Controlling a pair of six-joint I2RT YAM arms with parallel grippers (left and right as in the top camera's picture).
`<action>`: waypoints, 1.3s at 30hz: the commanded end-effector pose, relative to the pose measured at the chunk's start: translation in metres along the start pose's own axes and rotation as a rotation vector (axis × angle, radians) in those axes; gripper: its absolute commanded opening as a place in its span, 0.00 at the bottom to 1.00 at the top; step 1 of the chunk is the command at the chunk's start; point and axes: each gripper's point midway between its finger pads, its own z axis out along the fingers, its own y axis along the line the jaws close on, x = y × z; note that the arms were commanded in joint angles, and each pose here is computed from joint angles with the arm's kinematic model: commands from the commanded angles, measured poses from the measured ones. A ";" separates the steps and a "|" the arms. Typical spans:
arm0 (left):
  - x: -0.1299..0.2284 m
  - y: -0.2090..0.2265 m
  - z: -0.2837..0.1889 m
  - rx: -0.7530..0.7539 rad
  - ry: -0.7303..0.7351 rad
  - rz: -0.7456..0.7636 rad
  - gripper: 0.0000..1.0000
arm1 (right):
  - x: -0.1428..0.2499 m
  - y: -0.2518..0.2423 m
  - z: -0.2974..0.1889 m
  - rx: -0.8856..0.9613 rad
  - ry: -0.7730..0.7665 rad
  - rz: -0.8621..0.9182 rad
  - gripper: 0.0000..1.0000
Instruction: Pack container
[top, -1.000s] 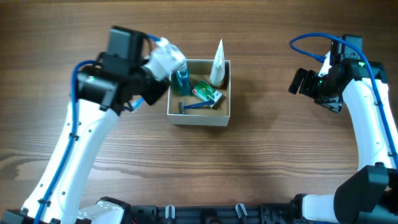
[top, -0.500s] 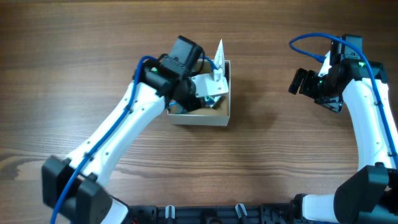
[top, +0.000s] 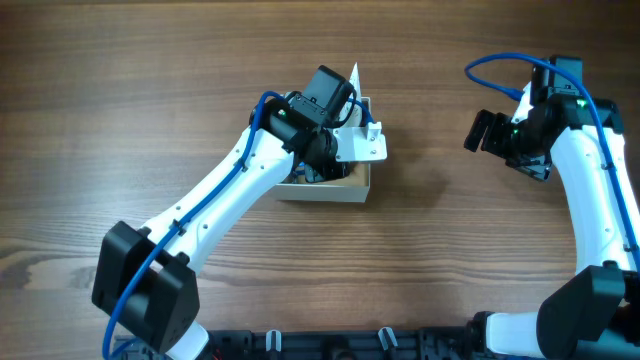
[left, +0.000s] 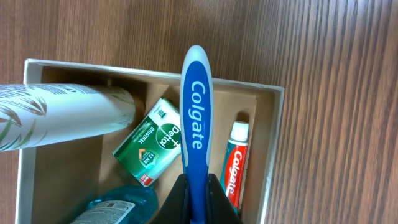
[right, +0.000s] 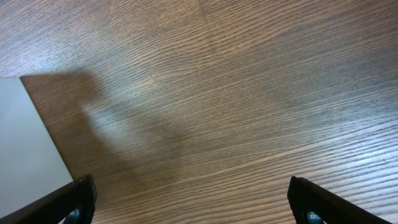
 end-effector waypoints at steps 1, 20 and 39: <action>-0.010 -0.006 0.005 0.043 -0.045 0.022 0.12 | 0.000 -0.001 0.002 0.004 0.005 -0.002 1.00; 0.021 0.045 -0.068 -0.214 -0.070 -0.511 1.00 | -0.004 0.006 0.001 -0.028 -0.011 -0.070 1.00; 0.199 0.119 -0.158 -0.477 -0.190 -1.473 1.00 | -0.082 0.111 -0.060 -0.156 -0.501 -0.412 1.00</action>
